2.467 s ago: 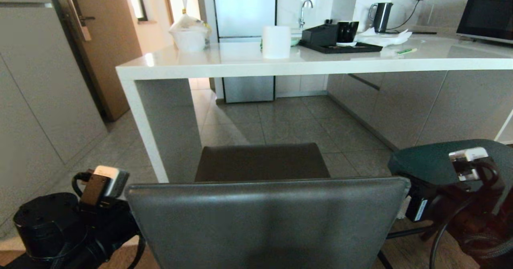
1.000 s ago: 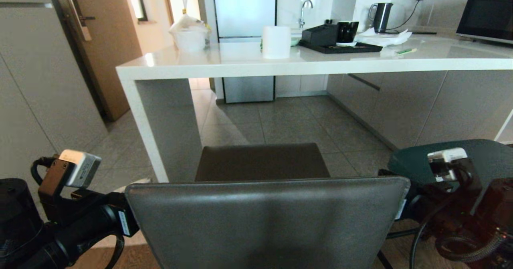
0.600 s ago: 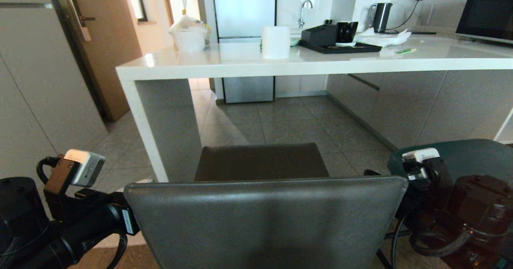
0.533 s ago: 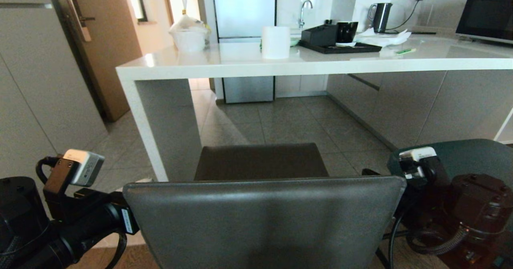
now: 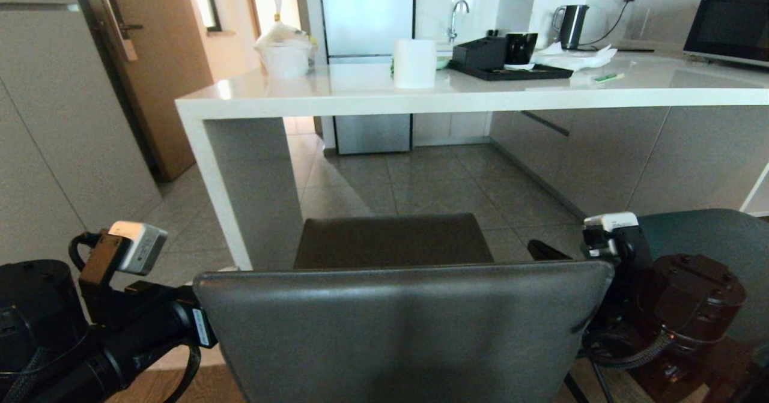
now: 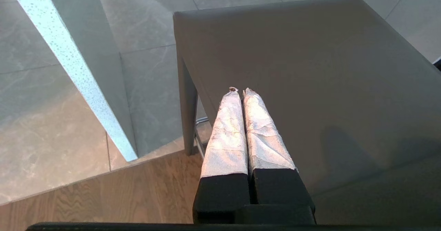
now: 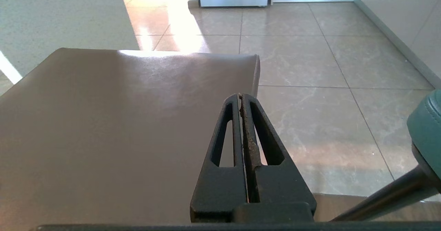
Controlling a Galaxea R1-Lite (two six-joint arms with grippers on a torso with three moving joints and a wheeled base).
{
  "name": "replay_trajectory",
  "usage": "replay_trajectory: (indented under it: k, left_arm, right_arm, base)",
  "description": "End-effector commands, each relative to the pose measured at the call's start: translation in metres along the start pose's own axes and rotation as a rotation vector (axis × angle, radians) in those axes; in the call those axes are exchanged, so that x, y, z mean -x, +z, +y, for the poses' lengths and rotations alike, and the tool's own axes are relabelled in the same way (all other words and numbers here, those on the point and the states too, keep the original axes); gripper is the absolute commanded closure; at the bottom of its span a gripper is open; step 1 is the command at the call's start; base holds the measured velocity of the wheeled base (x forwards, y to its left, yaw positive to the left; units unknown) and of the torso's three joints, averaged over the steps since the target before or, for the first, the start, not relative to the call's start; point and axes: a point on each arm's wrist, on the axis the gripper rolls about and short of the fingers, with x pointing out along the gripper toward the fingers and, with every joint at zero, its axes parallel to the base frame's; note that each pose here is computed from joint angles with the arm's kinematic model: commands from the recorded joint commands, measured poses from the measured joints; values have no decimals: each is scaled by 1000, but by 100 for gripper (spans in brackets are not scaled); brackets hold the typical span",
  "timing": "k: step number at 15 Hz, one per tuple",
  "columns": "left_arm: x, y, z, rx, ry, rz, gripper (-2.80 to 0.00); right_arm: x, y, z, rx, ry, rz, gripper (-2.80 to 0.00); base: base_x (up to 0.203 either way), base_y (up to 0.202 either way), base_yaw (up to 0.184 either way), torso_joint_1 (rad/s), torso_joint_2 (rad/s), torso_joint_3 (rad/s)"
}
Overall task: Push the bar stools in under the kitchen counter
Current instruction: Push the gray chair back under the dining table
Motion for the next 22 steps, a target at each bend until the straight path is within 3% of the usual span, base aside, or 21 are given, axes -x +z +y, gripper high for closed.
replay_trajectory:
  k: [1,4,10,15,19,22]
  left_arm:
    - [-4,-2,1,1,7,11,0]
    - [-15,-11,-1,-3,-1,46,0]
    - [-49,-23,-7,-10,65,-52,0]
    - [-64,-22,-8,-9,87,-57,0]
    - [-46,-16,-6,-1,88,-88,0]
    - [-43,-21,-7,-6,80,-68,0]
  right_arm:
    - [-1,-2,-3,4,-16,8,0]
    - [-7,-1,-14,8,-49,5,0]
    - [-41,-1,-26,2,-2,-8,0]
    - [-44,2,-51,-4,3,-16,0]
    - [-47,12,-34,10,52,-29,0]
    - [-47,31,-22,13,83,-36,0]
  base:
    - [0,0,0,0,0,0]
    - [0,0,0,0,0,0]
    - [0,0,0,0,0,0]
    - [0,0,0,0,0,0]
    - [0,0,0,0,0,0]
    - [0,0,0,0,0,0]
